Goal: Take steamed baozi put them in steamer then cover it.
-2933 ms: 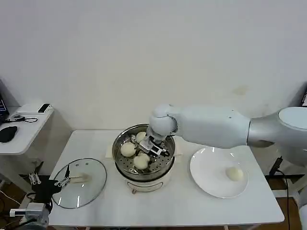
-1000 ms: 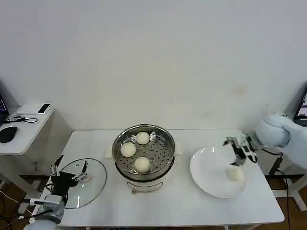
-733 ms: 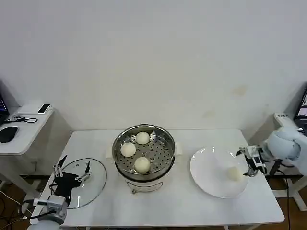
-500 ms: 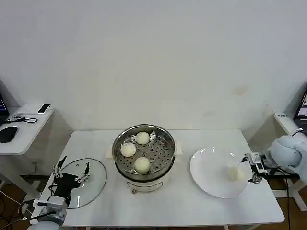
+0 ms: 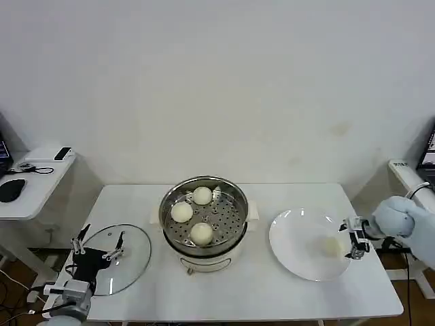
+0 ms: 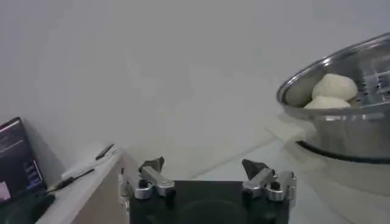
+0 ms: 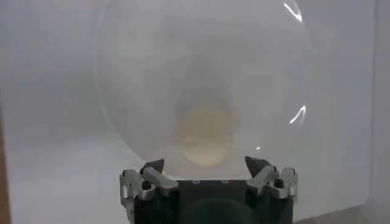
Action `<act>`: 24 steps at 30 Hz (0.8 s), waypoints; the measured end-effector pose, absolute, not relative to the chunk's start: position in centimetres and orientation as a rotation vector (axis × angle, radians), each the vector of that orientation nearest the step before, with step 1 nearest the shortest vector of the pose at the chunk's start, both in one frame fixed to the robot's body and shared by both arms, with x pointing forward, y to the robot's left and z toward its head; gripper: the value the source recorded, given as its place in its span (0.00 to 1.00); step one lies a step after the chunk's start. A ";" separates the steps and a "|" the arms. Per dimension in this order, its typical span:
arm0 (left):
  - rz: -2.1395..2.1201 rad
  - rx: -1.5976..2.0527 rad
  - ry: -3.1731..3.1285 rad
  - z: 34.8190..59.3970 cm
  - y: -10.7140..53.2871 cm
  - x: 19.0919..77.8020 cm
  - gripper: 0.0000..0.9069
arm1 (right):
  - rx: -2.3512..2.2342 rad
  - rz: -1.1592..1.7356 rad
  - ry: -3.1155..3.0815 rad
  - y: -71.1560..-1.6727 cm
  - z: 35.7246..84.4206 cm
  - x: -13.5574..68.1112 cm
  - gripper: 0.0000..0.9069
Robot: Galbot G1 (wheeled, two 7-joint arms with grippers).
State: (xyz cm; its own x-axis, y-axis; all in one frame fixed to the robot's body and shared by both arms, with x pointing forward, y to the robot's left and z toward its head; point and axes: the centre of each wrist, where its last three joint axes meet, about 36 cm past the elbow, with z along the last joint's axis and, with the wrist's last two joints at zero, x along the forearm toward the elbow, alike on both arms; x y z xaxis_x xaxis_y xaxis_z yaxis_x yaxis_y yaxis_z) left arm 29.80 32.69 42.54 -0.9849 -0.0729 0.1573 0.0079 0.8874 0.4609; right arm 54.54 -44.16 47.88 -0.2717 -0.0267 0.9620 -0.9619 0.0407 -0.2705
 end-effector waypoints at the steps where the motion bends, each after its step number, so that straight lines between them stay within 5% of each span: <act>1: -0.706 0.051 -2.885 42.6 32.7 29.8 1.00 | 1.063 1.361 -1.449 -44.1 47.6 54.7 1.00; 7: -0.702 0.055 -2.880 42.4 32.8 29.8 1.00 | 1.065 1.344 -1.443 -43.7 46.4 55.2 1.00; 24: -0.697 0.058 -2.878 42.2 32.8 29.7 1.00 | 1.055 1.327 -1.428 -43.2 45.2 55.8 0.74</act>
